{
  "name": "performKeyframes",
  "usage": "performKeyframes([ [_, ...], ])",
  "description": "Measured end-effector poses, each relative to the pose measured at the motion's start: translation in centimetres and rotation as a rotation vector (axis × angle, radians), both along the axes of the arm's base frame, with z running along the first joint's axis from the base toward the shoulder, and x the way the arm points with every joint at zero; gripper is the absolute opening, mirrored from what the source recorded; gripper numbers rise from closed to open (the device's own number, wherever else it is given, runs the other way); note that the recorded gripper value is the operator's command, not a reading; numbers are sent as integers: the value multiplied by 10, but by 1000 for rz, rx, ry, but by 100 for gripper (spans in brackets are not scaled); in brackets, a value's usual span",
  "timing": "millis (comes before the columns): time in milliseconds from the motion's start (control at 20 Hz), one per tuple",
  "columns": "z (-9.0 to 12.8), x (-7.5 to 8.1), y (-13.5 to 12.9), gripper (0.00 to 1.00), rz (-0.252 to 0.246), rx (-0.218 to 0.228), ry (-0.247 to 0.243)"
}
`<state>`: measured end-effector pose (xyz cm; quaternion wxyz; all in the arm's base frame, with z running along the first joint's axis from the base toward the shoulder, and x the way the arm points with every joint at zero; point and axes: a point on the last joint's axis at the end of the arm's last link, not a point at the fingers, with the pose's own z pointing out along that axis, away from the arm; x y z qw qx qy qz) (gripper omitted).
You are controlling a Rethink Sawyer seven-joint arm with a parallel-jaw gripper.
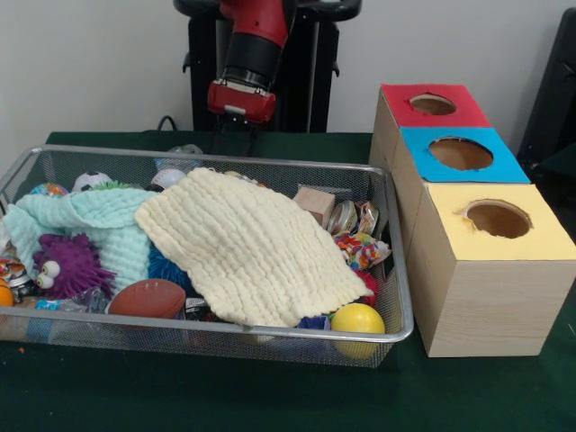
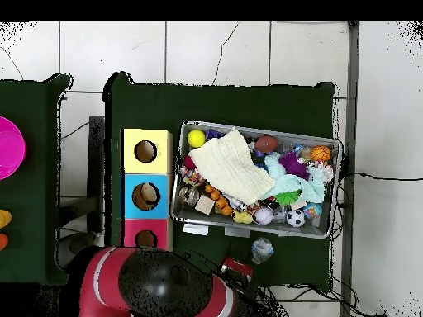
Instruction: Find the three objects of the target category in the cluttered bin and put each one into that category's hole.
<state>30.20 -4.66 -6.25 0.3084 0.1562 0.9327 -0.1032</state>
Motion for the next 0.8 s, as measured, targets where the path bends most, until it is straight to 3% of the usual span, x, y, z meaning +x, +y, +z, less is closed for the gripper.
performKeyframes([
  [100,-1,-2,-1,100,-10,-5,15],
  [600,-9,-26,-16,100,-158,-96,190],
  [800,-8,-25,-13,100,-175,-119,199],
])
